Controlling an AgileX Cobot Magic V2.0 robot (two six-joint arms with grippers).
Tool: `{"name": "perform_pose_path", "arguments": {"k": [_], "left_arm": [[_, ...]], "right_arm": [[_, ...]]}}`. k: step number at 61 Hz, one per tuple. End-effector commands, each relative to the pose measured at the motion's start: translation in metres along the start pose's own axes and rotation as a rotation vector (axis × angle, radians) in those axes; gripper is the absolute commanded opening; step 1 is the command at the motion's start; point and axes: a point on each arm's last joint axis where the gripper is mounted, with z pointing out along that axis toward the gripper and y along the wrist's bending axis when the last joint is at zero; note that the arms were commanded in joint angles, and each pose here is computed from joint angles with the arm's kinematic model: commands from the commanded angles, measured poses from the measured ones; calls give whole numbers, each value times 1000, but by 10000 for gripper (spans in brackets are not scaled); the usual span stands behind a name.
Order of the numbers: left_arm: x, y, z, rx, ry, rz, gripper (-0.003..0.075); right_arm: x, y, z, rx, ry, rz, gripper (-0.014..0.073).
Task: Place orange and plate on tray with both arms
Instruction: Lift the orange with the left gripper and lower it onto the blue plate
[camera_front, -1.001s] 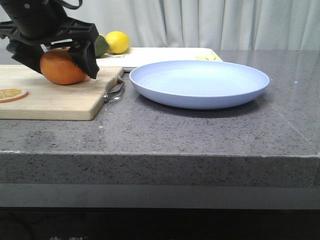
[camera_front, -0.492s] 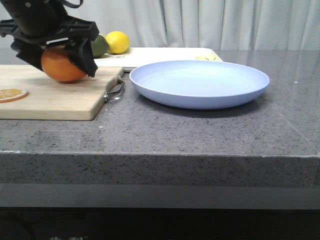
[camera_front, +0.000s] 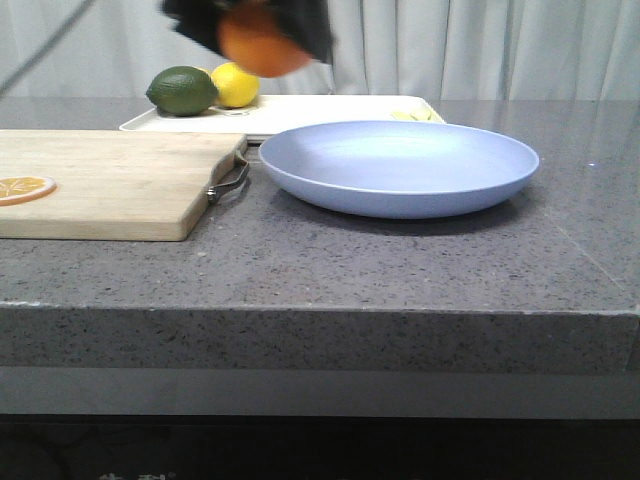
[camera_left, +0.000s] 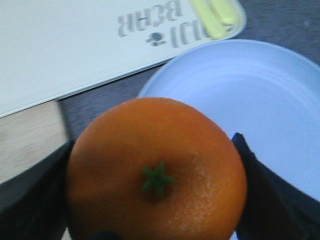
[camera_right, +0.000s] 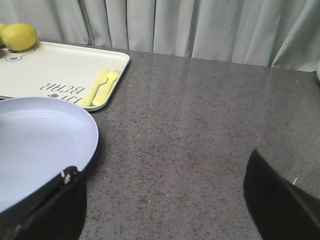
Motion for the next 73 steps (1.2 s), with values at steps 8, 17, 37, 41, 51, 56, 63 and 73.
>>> {"name": "perform_pose_path", "arguments": {"k": [8,17,37,41,51,56,63,73], "left_arm": [[-16,-43,11,102,-202,38,245],[-9,-48,30,108,-187,45,245],[-4,-48,39,106,-163,43,472],[-4,-48,39,106,-162,43,532],[-4,-48,39,106,-162,43,603],[-4,-48,39,106,-162,43,604],[-3,-47,39,105,-156,44,605],[-9,-48,27,109,-181,43,603]], "right_arm": [[-19,-1,-2,10,-114,-2,642],[-19,-1,-2,10,-114,-2,642],[-18,-1,-1,10,-112,-2,642],[-18,-1,-1,10,-112,-2,642],[-18,-1,-1,10,-112,-2,642],[-18,-1,-1,10,-112,-2,642],[-18,-1,-1,10,-112,-2,642],[-18,-1,-1,10,-112,-2,642]]}}
